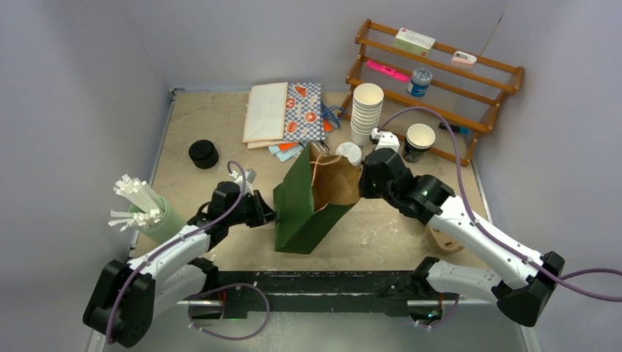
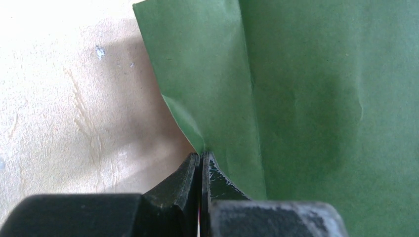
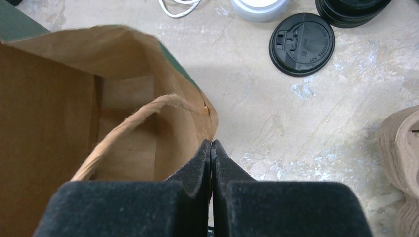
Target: Pack the takeout coffee
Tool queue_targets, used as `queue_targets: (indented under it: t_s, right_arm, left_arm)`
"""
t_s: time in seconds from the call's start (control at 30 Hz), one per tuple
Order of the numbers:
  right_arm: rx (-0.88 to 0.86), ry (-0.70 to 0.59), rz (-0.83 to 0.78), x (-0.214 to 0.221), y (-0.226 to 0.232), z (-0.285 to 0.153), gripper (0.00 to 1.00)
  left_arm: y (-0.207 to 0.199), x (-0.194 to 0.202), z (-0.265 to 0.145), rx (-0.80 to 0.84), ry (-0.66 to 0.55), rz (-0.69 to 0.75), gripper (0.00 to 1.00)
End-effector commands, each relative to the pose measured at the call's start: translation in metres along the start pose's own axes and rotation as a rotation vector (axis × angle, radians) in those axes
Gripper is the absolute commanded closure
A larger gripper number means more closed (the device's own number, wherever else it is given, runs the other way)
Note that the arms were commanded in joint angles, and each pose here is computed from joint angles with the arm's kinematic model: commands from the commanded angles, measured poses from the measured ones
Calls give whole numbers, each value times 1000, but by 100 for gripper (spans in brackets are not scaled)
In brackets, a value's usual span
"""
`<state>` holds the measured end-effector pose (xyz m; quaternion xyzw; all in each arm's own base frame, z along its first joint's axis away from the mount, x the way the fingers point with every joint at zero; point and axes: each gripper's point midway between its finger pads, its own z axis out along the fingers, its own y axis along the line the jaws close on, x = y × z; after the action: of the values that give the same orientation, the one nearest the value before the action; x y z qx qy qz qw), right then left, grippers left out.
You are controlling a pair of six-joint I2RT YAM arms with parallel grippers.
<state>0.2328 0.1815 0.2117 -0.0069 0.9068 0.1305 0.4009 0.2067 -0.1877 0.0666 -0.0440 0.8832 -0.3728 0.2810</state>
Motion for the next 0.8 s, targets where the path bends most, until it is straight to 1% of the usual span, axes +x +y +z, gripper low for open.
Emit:
queue_targets:
  t_s: [0.0,0.03,0.1,0.17,0.3,0.4,0.47,0.5,0.53,0.57,0.73,0.77]
  right_arm:
    - [-26,-58,-9,-26,5,-12,100]
    - [-48,-54,-14,-26,9,-13,100]
    - [-81,-48,-19,-28,17,-14,100]
    - [-103,-45,-28,-33,24,-15,100]
    - [-124,-51,-40,-46,35,-16,100]
    - [-105,-95,-59,-63,39,-15,100]
    - [-92,-96,-73,-68,40,-12,100]
    - [-87,-92,-77,-69,41,-10,100]
    - [-78,-88,-82,-70,41,-8,100]
    - [-77,-87,-85,-71,42,-7,100]
    - [-95,-87,-92,-76,51,-5,100]
    - [-95,-87,-91,-77,52,-4,100]
  left_arm:
    - [19,7,7,-32,-3,-23,100]
    - [20,8,8,-32,0,-22,97]
    - [21,6,8,-41,-7,-17,89]
    - [22,1,6,-59,-33,-12,78]
    - [31,-15,-12,-143,-158,-42,56]
    - [30,-30,-27,-175,-249,-48,47]
    - [13,-40,-35,-124,-278,-11,43]
    - [-3,-48,-40,-80,-282,14,42]
    - [-11,-51,-43,-63,-280,25,40]
    - [-29,-60,-50,-21,-281,49,38]
    - [-95,-90,-82,96,-280,101,22]
    - [-108,-95,-89,121,-290,108,21]
